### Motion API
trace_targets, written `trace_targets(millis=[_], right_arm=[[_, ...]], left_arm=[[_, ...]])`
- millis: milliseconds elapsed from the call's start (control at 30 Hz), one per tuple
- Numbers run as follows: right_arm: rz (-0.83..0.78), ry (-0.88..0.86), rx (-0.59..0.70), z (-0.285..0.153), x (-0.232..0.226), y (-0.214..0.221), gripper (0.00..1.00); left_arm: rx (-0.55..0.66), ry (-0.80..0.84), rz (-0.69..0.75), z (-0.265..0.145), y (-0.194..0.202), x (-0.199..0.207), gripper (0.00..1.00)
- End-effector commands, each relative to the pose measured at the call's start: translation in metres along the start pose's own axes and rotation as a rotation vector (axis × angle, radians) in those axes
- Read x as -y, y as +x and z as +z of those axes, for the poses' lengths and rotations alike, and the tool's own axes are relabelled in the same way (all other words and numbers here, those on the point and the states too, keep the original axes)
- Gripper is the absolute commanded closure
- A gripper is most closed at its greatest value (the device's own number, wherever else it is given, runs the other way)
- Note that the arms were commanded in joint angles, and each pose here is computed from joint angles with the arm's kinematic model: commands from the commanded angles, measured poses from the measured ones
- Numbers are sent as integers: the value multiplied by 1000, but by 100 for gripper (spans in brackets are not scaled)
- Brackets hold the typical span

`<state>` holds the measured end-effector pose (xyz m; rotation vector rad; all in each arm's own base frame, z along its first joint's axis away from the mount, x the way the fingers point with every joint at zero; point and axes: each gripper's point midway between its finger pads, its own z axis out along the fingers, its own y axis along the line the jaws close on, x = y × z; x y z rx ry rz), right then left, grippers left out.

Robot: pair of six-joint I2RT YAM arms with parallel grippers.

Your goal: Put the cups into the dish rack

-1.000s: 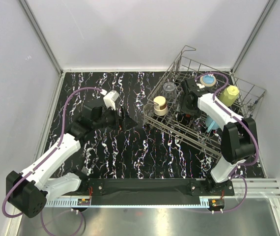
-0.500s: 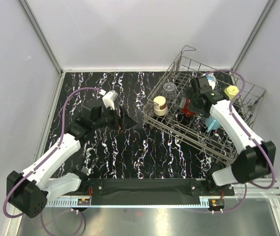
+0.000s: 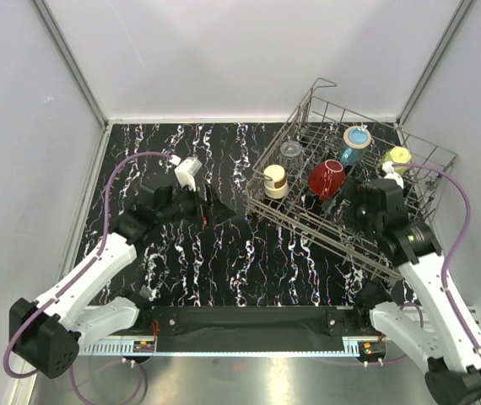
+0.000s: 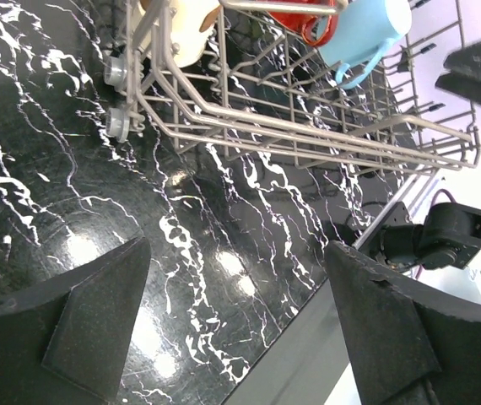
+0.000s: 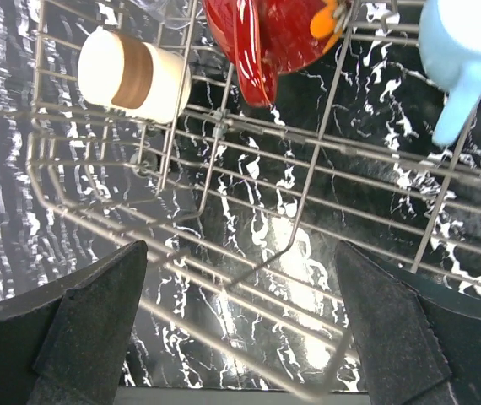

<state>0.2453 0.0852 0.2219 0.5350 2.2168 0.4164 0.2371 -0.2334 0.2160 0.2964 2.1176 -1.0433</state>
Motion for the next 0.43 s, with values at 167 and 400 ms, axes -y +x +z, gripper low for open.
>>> trace_targets(millis=[167,400], right_arm=[[133,-79,113,-24,18,14,0],[142,-288,36,-32,8,55,0]], left_arm=[[16,175,-32,-15,19,35,3],[9,268,7,-25,41,72,1]])
